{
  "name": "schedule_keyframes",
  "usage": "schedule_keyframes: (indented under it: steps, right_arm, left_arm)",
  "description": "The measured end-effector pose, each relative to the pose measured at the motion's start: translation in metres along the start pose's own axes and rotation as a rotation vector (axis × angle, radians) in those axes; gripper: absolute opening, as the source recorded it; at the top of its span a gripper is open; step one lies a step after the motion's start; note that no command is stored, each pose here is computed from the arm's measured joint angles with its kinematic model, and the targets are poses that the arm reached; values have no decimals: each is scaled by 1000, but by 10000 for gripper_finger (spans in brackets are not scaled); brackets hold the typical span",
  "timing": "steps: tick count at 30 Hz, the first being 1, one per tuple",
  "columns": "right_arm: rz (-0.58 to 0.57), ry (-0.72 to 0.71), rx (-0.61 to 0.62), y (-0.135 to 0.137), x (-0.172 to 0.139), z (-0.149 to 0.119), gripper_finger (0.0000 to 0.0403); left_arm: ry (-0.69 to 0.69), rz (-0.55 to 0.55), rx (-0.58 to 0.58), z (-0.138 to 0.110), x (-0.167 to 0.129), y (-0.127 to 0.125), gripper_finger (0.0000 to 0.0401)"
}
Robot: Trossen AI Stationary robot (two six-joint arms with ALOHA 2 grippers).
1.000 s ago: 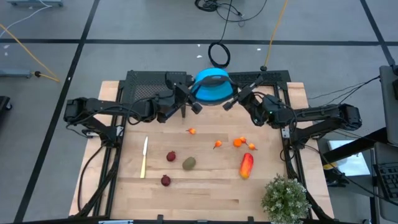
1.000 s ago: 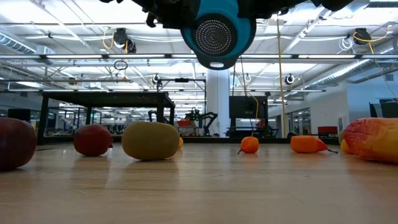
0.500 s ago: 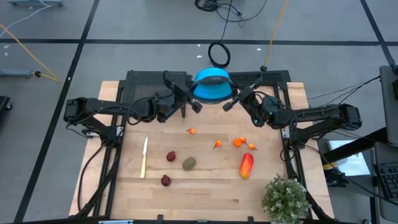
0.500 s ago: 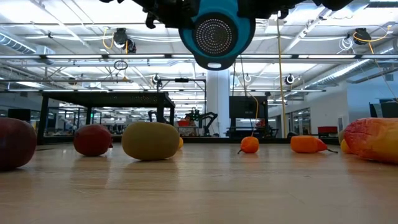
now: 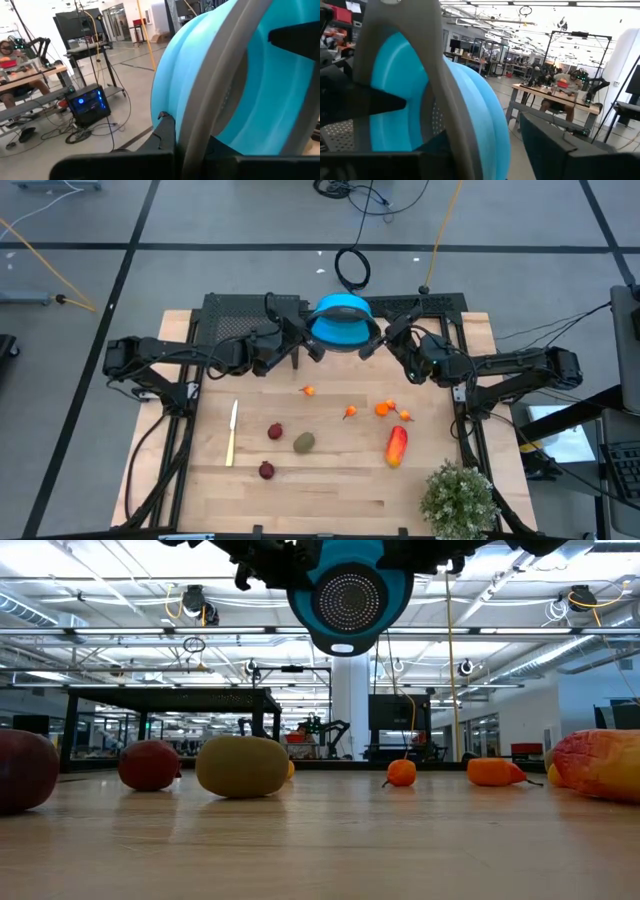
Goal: Pick & Place Fruit
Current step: Put the blue strainer bowl on the shelf
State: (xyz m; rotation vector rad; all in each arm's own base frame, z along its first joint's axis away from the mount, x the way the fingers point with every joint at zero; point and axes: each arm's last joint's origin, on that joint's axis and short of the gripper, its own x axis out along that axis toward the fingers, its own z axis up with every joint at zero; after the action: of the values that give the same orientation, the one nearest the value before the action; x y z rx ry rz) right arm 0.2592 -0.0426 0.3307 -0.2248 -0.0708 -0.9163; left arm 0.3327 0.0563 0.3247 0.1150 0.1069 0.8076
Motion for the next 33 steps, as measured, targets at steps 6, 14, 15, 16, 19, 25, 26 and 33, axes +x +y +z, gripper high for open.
schedule_keyframes:
  steps: [6,14,15,16,19,25,26,33]
  right_arm:
    - [30,20,-4,1,-7,2,191]
    - [28,55,-15,1,-15,3,205]
    - [16,57,-12,0,-15,4,205]
    - [7,58,-11,0,-15,4,204]
    - [-29,66,-14,-3,-16,5,203]
    - [-92,78,-24,-8,-18,7,202]
    - [-91,77,-42,-9,-19,8,201]
    - [-90,74,-177,-13,-21,12,199]
  left_arm:
    - [13,23,-20,0,4,10,1]
    - [169,100,-8,12,14,35,1]
    - [183,109,-8,14,15,38,1]
    - [195,119,-7,16,17,42,1]
    - [220,125,-25,21,21,52,1]
    - [276,98,-76,34,26,71,1]
    - [287,88,-88,36,26,74,1]
    - [392,24,-181,50,26,97,0]
